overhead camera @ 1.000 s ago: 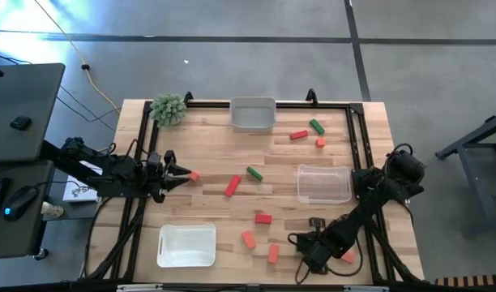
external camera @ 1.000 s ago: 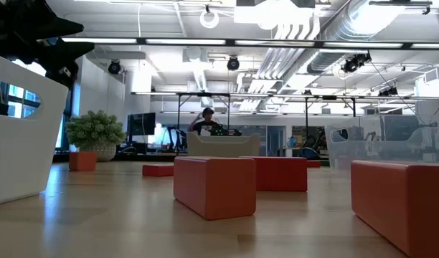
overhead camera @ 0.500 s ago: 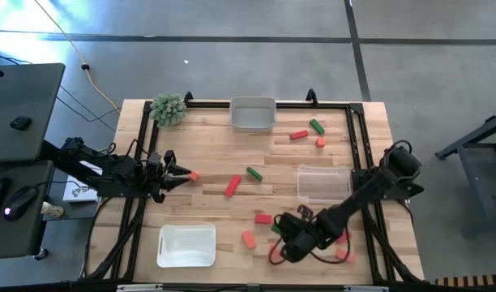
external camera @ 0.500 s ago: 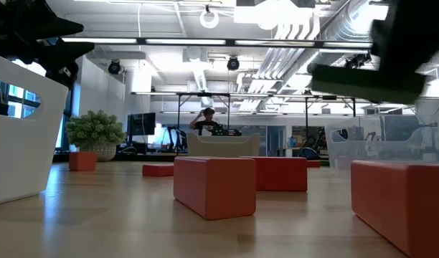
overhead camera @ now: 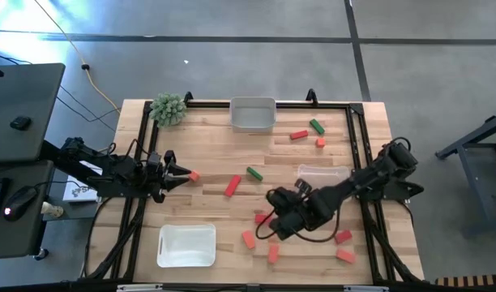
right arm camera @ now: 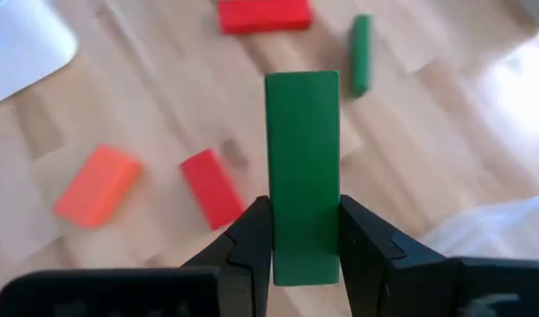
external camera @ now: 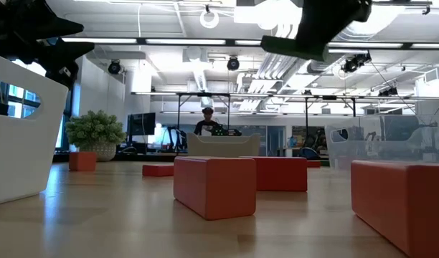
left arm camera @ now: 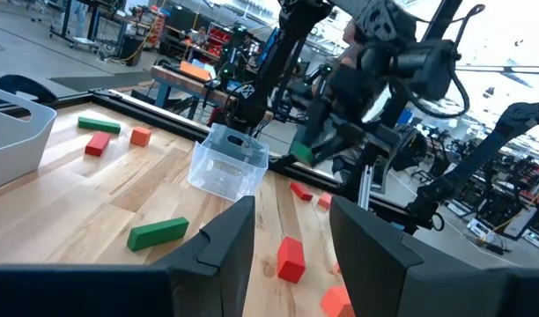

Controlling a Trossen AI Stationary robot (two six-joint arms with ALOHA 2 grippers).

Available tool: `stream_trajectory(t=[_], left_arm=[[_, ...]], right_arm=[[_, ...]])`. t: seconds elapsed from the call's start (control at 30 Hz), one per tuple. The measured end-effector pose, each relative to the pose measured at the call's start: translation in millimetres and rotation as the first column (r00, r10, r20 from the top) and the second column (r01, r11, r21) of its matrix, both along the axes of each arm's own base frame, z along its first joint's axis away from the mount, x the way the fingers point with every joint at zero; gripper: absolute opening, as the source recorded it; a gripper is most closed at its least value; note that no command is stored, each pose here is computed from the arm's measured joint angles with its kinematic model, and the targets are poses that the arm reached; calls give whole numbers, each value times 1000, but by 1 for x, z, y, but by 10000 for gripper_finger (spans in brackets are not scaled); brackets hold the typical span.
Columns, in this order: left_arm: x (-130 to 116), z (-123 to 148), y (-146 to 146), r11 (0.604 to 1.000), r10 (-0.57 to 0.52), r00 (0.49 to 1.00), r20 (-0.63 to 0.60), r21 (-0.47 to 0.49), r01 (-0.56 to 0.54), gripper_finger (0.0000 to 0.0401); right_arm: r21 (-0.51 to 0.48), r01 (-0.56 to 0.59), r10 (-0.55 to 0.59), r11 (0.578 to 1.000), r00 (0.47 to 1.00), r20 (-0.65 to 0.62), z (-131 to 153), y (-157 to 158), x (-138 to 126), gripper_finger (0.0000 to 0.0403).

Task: Sort & place blocks by color
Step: Put the green wooden block into the transparent bin

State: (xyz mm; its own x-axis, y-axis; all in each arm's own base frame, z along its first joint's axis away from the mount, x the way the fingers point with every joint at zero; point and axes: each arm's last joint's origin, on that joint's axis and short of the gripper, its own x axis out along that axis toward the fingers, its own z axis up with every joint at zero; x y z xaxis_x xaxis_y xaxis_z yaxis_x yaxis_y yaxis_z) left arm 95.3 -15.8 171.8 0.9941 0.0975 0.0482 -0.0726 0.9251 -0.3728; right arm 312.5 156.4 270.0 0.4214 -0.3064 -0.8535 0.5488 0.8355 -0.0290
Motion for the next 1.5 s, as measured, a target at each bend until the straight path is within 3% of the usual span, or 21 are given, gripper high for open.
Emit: stream_trajectory(t=[0.4, 0.53, 0.73, 0.93, 1.23, 1.5], left_arm=[[0, 0, 0, 1000, 0, 1000, 1, -6, 0, 138], [0, 0, 0, 996, 5, 1000, 10, -87, -4, 138], [0, 0, 1, 991, 13, 1000, 15, -132, -11, 138], [0, 0, 1, 989, 13, 1000, 17, -149, -10, 138], [0, 0, 1, 987, 17, 1000, 18, -160, -14, 138], [0, 1, 2, 985, 56, 998, 21, -164, -51, 138]], right_arm=[[-174, 89, -120, 981, 976, -180, 26, -39, -10, 83], [-222, 123, -184, 967, 943, -276, 26, -54, -16, 83], [-211, 196, -254, 958, 920, -297, 24, -72, -13, 83], [-154, 288, -327, 945, 837, -439, -5, -89, -18, 83], [-139, 306, -323, 942, 703, -634, -53, -89, -42, 83], [-53, 288, -245, 956, 689, -682, -79, -86, -50, 83]])
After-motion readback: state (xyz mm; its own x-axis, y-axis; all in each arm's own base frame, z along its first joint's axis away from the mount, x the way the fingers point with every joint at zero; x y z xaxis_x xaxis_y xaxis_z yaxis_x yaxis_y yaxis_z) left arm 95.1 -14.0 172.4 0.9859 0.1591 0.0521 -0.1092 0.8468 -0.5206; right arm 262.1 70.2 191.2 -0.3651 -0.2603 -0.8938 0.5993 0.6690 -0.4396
